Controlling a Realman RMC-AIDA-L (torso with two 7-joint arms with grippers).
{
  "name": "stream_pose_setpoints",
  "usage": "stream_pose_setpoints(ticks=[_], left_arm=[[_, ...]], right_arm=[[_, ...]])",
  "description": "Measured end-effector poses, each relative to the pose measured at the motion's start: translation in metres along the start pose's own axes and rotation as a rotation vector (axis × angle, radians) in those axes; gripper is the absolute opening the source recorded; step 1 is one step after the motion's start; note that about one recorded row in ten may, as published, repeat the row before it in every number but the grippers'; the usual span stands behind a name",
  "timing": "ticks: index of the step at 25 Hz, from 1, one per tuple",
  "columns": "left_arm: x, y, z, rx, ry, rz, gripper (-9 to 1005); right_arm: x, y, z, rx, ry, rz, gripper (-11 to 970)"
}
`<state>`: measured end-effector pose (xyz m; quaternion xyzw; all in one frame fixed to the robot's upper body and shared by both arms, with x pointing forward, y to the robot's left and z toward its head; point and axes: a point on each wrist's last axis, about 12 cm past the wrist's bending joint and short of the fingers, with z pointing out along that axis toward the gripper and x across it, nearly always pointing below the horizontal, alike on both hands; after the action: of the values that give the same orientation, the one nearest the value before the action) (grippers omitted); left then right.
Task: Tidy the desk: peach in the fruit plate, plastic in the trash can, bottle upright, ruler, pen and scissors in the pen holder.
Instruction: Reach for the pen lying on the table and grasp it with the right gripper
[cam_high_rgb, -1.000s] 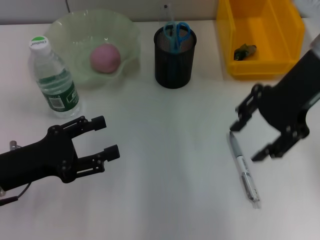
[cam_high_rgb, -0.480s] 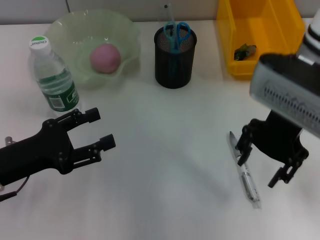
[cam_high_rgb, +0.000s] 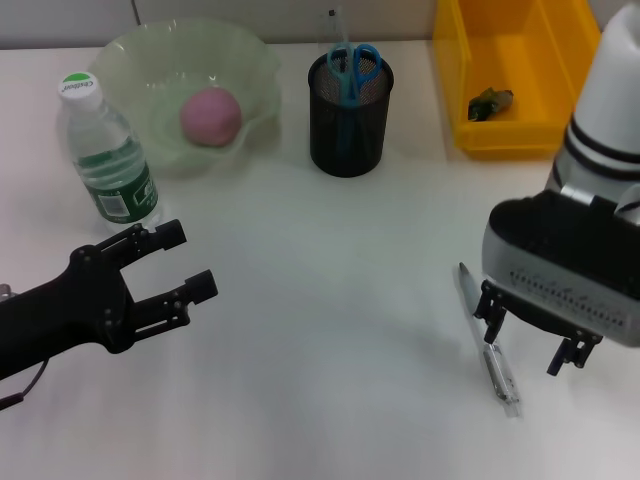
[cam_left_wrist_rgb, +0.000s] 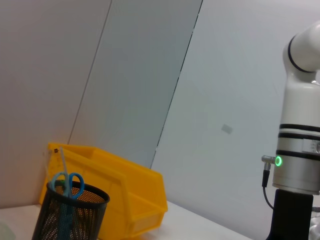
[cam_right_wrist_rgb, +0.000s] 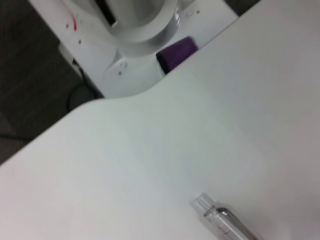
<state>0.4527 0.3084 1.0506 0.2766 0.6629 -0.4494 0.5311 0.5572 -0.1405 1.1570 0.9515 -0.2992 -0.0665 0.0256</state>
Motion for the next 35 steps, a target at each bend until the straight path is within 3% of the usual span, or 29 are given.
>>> stream_pose_setpoints(ticks=[9, 15, 20, 35], left_arm=[[0.002, -0.001, -0.002, -0.006, -0.002, 0.001, 829], [0.002, -0.002, -0.003, -0.009, -0.001, -0.001, 829], [0.003, -0.002, -0.005, -0.015, 0.001, -0.004, 829], [0.005, -0.004, -0.009, -0.018, 0.000, -0.015, 829]], right_arm=[[-0.005, -0.010, 0.014, 0.012, 0.086, -0.045, 636], [-0.009, -0.013, 0.020, 0.018, 0.108, -0.061, 574], [-0.011, -0.013, 0.024, 0.015, 0.112, -0.068, 415], [-0.015, -0.019, 0.032, 0.056, 0.131, -0.073, 313]])
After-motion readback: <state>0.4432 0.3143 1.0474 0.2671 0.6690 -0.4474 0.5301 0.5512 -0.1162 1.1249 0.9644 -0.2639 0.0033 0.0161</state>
